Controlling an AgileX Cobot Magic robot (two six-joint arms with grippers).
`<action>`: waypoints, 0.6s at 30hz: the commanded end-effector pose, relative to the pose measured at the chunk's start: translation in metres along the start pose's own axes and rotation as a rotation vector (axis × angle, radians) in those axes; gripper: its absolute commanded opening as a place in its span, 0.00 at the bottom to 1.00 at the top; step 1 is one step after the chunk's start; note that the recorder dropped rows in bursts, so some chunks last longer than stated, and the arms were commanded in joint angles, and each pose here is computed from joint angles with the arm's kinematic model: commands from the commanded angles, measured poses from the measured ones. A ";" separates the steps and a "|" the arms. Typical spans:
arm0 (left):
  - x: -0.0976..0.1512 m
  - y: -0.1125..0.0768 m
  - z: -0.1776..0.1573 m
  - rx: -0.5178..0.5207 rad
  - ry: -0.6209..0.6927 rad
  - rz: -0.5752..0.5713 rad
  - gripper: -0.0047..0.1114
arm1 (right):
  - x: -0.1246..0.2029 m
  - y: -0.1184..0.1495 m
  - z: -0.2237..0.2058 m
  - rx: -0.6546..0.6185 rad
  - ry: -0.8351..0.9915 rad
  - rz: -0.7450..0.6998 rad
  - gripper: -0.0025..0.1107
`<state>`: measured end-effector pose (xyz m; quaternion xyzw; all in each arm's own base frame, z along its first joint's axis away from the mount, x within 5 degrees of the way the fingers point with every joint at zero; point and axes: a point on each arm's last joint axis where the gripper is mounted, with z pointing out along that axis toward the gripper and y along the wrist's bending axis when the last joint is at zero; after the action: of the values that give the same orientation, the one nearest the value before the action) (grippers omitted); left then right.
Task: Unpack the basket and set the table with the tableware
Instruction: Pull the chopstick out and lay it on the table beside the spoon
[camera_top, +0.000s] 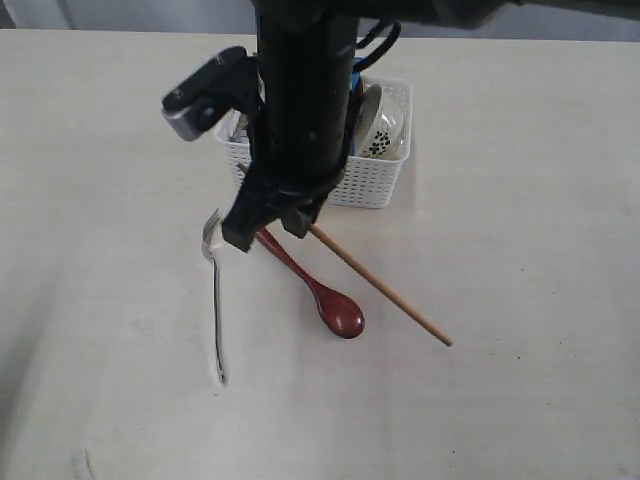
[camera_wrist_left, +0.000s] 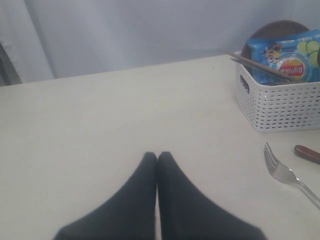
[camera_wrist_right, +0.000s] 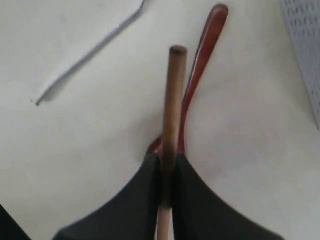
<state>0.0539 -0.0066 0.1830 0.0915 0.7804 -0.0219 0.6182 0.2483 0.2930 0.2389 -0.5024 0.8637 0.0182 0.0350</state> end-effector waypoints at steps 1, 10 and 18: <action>-0.001 0.000 -0.001 -0.001 -0.006 -0.006 0.04 | -0.001 -0.005 0.015 0.068 -0.077 -0.065 0.02; -0.001 0.000 -0.001 -0.001 -0.006 -0.006 0.04 | -0.012 -0.010 0.034 0.126 -0.168 -0.122 0.02; -0.001 0.000 -0.001 -0.001 -0.006 -0.006 0.04 | -0.013 -0.024 0.054 0.249 -0.101 -0.086 0.02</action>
<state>0.0539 -0.0066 0.1830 0.0915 0.7804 -0.0219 0.6182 0.2761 0.2973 0.1875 -0.5344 0.8318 -0.0611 0.1375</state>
